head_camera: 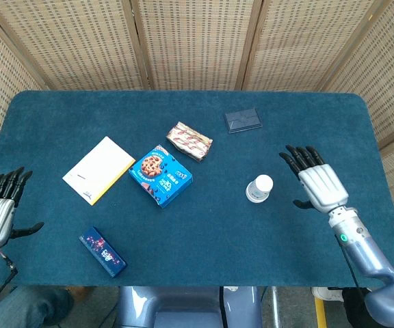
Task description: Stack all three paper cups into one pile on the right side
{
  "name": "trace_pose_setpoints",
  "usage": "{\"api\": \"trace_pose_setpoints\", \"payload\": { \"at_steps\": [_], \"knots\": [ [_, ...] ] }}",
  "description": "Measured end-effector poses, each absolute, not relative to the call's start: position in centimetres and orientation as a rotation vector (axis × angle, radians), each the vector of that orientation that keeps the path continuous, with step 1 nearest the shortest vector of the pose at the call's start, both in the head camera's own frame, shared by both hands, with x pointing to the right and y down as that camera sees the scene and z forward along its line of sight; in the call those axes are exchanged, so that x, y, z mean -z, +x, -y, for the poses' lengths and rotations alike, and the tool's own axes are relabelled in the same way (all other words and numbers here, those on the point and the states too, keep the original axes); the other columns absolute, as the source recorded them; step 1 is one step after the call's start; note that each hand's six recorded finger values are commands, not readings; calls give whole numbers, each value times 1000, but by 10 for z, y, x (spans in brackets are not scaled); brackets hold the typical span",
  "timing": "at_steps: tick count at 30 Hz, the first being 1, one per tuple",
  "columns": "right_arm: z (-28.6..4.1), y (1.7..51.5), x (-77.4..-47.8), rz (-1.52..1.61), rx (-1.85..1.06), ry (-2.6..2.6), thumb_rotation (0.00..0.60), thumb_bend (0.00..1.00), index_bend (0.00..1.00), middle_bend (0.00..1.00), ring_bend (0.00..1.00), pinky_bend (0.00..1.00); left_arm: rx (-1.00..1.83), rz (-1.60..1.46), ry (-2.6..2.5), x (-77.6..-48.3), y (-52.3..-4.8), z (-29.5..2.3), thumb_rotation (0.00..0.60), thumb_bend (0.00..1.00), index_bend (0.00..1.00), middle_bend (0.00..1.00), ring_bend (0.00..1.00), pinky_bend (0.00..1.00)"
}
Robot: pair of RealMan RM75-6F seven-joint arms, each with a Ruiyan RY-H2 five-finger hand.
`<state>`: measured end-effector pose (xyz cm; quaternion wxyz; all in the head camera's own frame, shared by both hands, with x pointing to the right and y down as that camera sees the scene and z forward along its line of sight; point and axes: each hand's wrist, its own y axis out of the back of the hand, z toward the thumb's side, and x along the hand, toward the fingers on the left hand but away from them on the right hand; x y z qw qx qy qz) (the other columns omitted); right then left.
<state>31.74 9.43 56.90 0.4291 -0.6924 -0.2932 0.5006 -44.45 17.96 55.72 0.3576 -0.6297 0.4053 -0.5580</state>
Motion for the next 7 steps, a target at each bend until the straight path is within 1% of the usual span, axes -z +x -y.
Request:
{"api": "trace_pose_setpoints", "payload": {
  "at_steps": [5,7],
  "knots": [
    [-133,351,-550,818,-1194,-1629,600,0,0,0,0,0,1450,-1040,-1622,-556,-454,-201,600,0,0,0,0,0],
    [-149,363,-547,846,-1188,-1596,600,0,0,0,0,0,1449,-1036,-1620,-554,-455,-207,600,0,0,0,0,0]
  ]
}}
